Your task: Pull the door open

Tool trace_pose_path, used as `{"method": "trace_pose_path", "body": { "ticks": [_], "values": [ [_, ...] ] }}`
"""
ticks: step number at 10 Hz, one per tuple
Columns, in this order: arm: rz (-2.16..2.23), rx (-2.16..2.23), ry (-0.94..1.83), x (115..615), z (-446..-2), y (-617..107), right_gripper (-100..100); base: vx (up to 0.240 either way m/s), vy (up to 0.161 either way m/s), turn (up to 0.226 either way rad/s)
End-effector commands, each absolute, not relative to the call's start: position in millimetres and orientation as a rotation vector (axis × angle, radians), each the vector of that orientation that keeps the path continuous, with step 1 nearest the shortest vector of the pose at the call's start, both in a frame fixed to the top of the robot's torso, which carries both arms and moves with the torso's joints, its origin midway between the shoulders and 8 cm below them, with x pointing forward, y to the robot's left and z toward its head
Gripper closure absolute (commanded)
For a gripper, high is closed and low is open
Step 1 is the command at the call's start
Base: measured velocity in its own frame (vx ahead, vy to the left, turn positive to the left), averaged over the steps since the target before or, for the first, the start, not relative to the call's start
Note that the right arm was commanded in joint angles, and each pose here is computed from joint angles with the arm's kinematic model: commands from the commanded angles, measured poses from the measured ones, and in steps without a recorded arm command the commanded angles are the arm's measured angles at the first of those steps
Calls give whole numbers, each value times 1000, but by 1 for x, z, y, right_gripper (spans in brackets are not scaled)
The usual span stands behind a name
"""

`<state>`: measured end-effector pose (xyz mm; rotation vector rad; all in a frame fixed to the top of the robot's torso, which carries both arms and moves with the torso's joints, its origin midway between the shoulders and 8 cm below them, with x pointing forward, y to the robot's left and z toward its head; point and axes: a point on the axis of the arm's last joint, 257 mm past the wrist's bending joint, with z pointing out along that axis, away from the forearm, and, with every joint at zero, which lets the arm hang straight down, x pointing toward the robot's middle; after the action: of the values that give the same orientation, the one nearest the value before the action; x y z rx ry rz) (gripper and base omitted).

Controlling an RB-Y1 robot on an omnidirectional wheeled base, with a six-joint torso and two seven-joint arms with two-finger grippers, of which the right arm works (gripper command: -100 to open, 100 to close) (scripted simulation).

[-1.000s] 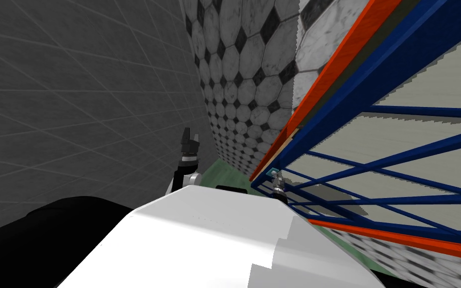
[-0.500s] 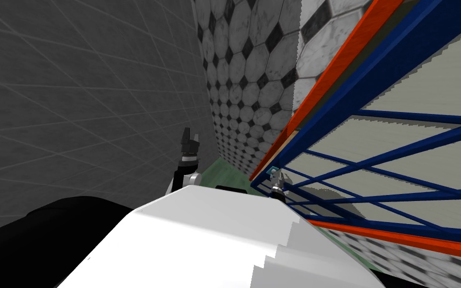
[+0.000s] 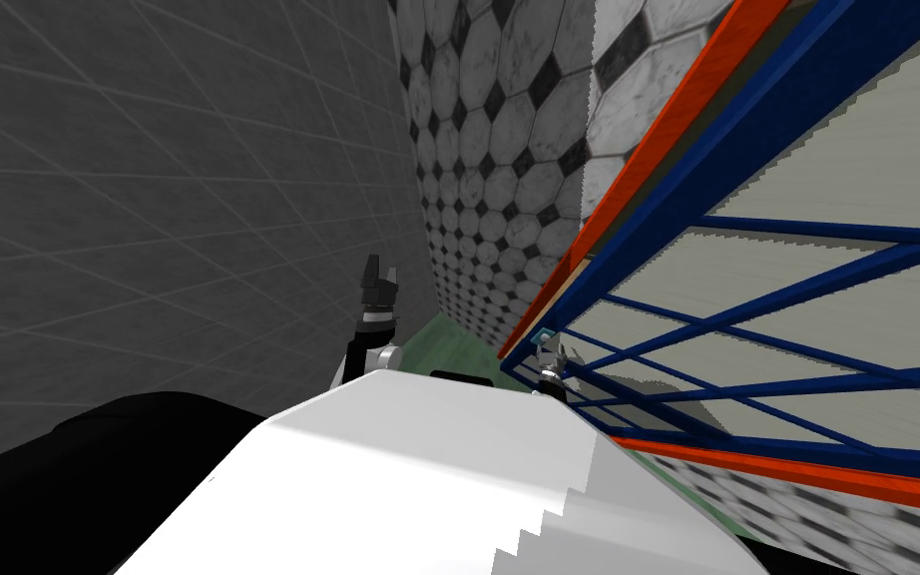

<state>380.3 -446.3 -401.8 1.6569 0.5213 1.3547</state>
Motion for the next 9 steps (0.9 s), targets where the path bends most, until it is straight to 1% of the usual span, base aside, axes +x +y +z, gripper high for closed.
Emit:
{"method": "trace_pose_path", "body": {
  "ticks": [1, 7, 9],
  "values": [
    [1407, 1691, 450, 383, -401, -443, -100, -77, -4, 76],
    [1536, 1769, 267, 388, -400, -435, -100, -62, -10, 34],
    [1604, 1807, 159, 392, -400, -429, -100, -64, -4, 63]
  ]
}}
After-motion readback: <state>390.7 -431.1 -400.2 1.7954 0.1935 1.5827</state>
